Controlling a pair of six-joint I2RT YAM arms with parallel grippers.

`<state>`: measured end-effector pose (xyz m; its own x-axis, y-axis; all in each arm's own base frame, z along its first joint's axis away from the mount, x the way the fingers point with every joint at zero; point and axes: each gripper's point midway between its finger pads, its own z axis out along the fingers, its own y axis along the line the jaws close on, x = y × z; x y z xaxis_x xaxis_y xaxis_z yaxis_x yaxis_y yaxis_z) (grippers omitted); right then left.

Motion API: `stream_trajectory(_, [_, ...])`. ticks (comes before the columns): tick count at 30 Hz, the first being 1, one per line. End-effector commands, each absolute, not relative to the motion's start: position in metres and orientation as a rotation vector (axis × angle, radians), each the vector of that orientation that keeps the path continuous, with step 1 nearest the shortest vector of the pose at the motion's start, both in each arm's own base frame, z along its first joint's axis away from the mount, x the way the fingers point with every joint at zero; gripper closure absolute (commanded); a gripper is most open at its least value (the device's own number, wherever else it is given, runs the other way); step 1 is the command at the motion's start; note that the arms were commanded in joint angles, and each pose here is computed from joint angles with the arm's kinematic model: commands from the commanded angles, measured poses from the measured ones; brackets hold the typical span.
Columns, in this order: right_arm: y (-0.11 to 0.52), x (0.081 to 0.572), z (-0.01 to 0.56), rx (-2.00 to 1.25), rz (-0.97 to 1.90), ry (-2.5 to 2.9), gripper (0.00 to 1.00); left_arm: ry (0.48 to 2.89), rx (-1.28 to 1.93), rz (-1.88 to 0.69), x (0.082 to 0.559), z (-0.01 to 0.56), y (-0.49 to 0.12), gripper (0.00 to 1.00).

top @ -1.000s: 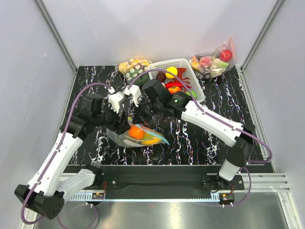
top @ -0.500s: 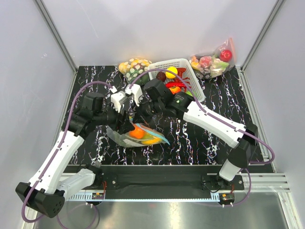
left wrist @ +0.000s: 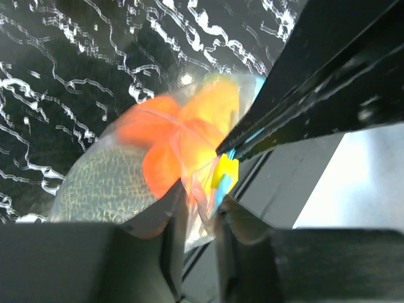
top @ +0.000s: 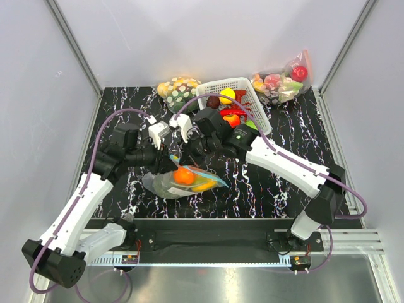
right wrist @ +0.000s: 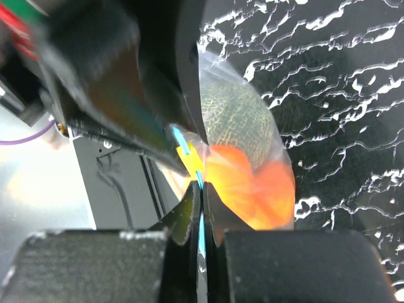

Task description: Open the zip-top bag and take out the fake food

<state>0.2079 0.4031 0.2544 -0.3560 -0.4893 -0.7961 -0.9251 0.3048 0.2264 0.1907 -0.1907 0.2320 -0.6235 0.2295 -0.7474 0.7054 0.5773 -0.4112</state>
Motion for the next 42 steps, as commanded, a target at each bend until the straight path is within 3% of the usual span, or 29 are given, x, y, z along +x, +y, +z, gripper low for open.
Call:
stream_trajectory(1, [0.391, 0.202, 0.254, -1.24, 0.902, 2.006, 1.0, 1.966, 0.78, -0.994, 0.198, 0.268, -0.203, 0.8])
stream_trajectory(5, [0.388, 0.202, 0.255, -1.242, 0.899, 2.013, 1.0, 1.965, 0.78, -0.991, 0.199, 0.267, -0.203, 1.0])
stream_trajectory(13, [0.393, 0.202, 0.27, -1.23, 0.921, 1.994, 0.99, 1.957, 0.788, -0.992, 0.201, 0.269, -0.205, 1.0])
stream_trajectory(16, [0.396, 0.204, 0.277, -1.211, 0.931, 1.986, 0.88, 1.958, 0.785, -0.988, 0.202, 0.269, -0.204, 1.0])
stream_trajectory(17, [0.396, 0.205, 0.279, -1.202, 0.93, 1.983, 0.74, 1.957, 0.786, -0.987, 0.202, 0.269, -0.204, 1.0])
stream_trajectory(20, [0.398, 0.208, 0.292, -1.174, 0.935, 1.945, 0.55, 1.955, 0.788, -0.982, 0.203, 0.269, -0.204, 1.0])
stream_trajectory(24, [0.397, 0.209, 0.305, -1.126, 0.966, 1.923, 0.43, 1.953, 0.788, -0.988, 0.203, 0.269, -0.205, 1.0])
stream_trajectory(30, [0.4, 0.214, 0.308, -1.092, 1.002, 1.907, 0.4, 1.952, 0.795, -0.995, 0.202, 0.269, -0.205, 1.0])
stream_trajectory(42, [0.408, 0.221, 0.309, -1.092, 1.006, 1.872, 0.44, 1.957, 0.799, -0.995, 0.201, 0.269, -0.205, 1.0])
